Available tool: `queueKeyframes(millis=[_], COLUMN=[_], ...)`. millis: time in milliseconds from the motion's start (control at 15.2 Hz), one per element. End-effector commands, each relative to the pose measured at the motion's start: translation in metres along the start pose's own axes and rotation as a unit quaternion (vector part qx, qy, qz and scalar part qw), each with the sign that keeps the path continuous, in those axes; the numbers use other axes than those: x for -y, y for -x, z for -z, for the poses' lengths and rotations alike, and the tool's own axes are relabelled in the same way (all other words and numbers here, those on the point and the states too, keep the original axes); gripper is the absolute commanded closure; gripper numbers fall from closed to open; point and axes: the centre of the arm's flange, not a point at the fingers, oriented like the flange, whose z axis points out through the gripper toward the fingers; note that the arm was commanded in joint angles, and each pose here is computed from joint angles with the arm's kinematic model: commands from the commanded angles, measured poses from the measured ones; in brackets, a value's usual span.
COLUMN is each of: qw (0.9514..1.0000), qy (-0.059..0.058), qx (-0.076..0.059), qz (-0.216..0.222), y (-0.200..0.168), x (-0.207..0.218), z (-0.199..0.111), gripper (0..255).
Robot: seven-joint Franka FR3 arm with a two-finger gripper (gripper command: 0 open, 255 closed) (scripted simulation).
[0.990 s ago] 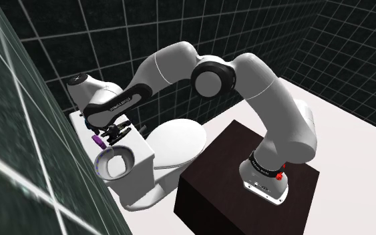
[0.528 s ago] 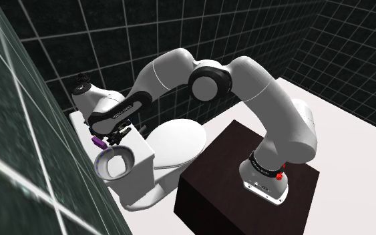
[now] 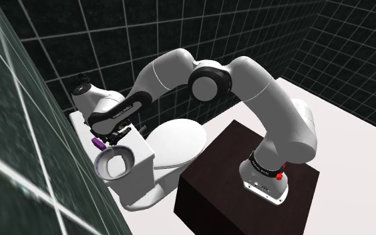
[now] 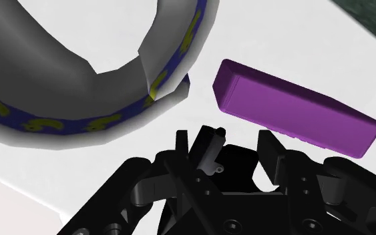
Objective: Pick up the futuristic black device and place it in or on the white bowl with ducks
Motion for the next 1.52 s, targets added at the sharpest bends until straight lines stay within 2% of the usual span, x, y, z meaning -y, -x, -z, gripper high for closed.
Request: queueKeyframes(millis=[0, 330, 1452], qw=[1.0, 1.0, 1.0], qy=[0.001, 0.001, 0.001], qx=[0.0, 0.0, 0.0], qz=[0.0, 0.0, 0.0], y=[0.0, 0.001, -0.004], x=[0.0, 0.0, -0.005], z=[-0.001, -0.002, 0.088], gripper=[255, 255, 255])
